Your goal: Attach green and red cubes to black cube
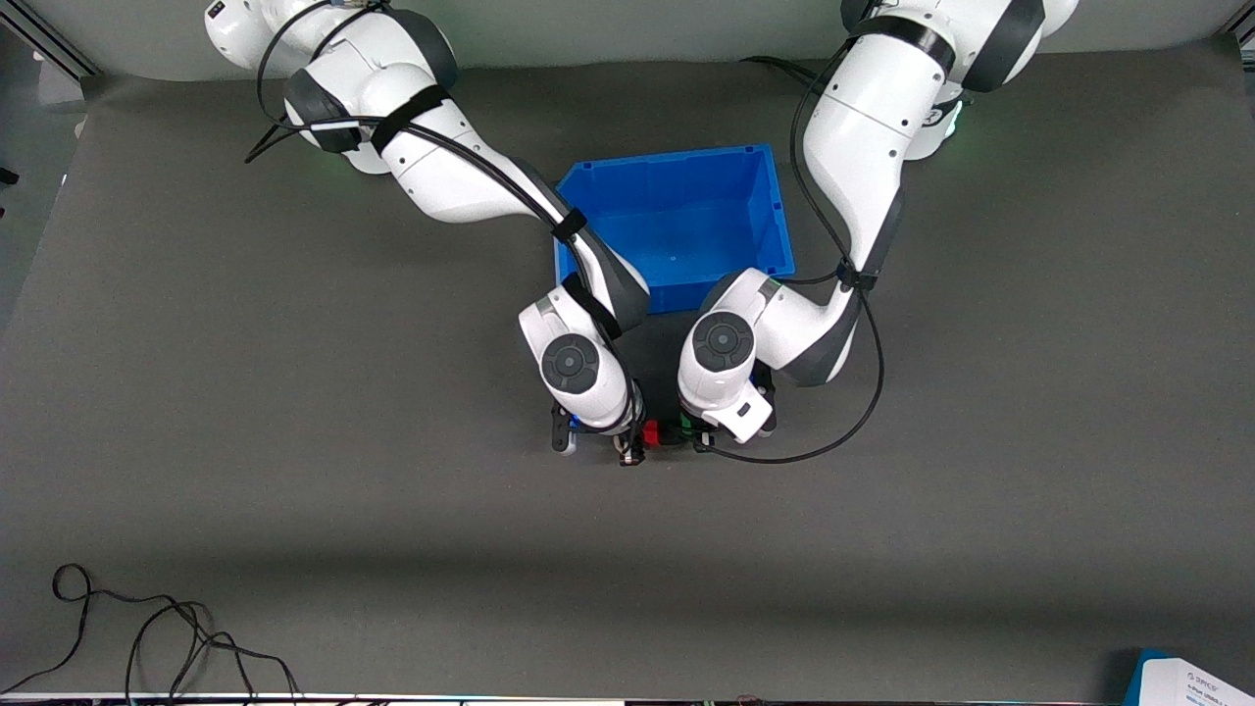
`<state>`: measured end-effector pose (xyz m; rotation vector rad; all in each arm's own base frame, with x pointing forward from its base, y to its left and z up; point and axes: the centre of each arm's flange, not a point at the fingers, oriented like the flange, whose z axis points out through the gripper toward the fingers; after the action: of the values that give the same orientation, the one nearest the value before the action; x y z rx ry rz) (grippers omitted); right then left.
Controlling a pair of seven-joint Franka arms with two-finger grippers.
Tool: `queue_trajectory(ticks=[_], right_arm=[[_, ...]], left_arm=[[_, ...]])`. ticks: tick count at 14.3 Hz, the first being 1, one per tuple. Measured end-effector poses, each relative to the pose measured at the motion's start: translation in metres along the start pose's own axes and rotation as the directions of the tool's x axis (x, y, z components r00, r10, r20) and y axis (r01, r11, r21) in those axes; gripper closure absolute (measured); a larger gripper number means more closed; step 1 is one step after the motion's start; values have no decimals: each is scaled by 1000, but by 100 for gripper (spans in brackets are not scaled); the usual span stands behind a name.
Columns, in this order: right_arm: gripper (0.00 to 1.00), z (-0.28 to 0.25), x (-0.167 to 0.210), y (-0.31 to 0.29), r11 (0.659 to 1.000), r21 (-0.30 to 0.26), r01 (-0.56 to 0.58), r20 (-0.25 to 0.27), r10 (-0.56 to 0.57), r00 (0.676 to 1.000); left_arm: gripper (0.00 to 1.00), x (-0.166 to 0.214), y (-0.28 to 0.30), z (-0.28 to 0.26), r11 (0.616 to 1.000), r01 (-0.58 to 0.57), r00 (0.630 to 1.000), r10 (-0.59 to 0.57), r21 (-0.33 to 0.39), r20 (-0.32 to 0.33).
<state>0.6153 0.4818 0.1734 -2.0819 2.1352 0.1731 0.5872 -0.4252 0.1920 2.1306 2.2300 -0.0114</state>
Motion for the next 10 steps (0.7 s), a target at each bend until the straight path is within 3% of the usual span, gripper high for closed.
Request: queue_trajectory(ticks=[4,8,10], right_arm=[[48,-4,-3,-1,1000,5,2,7,-2,1000],[7,-11,-7,-3,1000,7,9,12,-9,1000],[0,-20,-9,-3,1000,-9,28,4,-28,1000]], left_arm=[[63,-3,2,0,1000,-1,1000,1,-6,5],[63,-3,3,6,1000,-1,1000,1,-5,5],[59,-3,3,5,1000,-2,1000,2,-11,8]])
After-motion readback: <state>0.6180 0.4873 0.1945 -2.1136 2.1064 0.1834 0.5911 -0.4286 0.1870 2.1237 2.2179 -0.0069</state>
